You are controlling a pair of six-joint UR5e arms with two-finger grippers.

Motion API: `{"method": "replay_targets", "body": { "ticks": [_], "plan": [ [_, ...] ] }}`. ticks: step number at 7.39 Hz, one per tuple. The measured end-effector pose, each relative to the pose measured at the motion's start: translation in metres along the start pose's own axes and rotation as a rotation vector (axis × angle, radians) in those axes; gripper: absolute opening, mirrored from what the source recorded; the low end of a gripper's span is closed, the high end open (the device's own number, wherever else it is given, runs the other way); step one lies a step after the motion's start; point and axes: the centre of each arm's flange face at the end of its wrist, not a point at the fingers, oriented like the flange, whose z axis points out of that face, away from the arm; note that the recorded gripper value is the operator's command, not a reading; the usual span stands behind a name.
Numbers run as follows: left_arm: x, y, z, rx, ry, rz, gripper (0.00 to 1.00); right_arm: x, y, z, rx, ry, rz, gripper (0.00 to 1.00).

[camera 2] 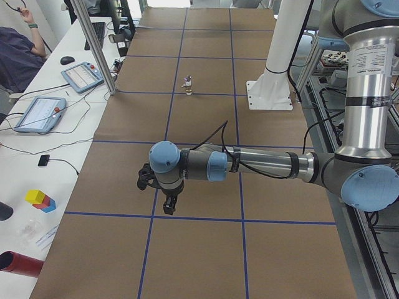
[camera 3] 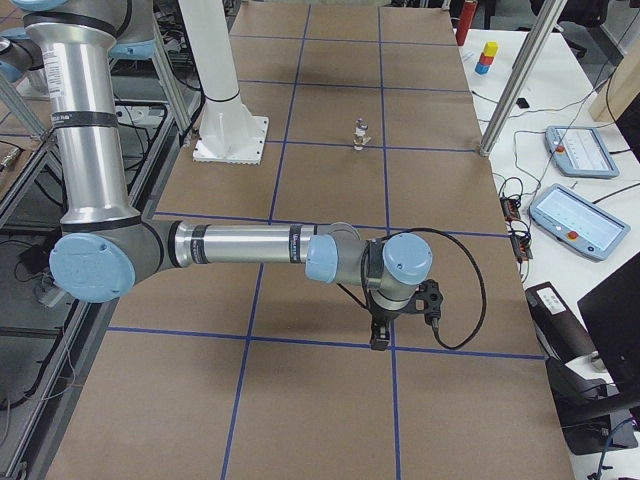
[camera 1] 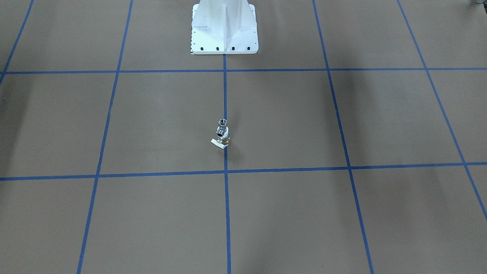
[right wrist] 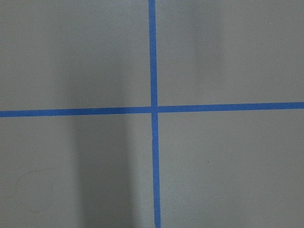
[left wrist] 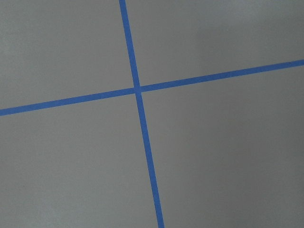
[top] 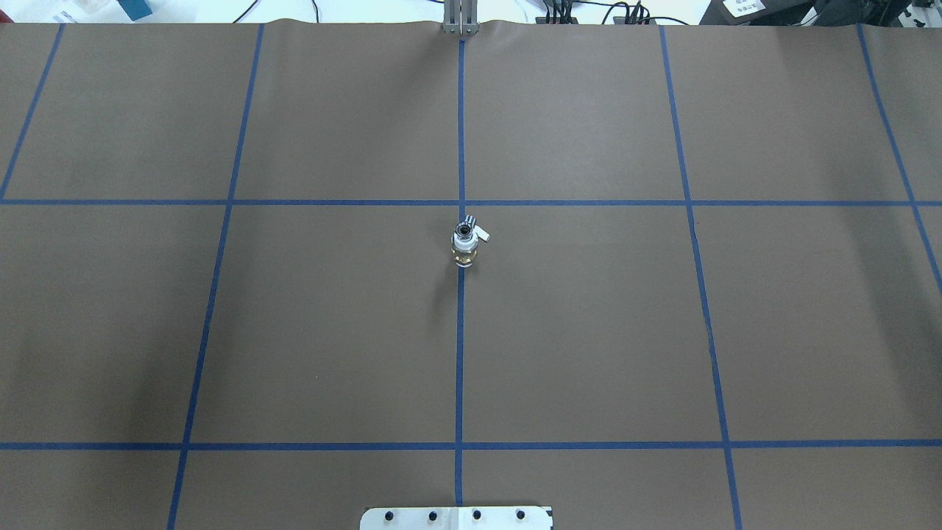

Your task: Assemble PPR valve and pipe with both arms

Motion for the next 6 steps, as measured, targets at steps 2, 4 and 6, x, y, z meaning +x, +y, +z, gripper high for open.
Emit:
{"method": "replay_targets", "body": {
  "ticks": [2, 4, 6],
  "plan": [
    [-0.0024, -0.0008, -0.0009, -0.002, -0.030, 0.002, 1.00, 0.0018, 0.0017, 0.0010, -0.004, -0.003, 0.006, 1.00],
    [-0.0039, -0.0011, -0.0012, -0.005, -0.049, 0.003, 1.00, 0.0041, 0.0038, 0.0029, -0.007, -0.003, 0.011, 1.00],
    [-0.0041, -0.0014, -0.0013, -0.005, -0.051, 0.002, 1.00, 0.0042, 0.0037, 0.0029, -0.008, -0.002, 0.011, 1.00]
  ]
}}
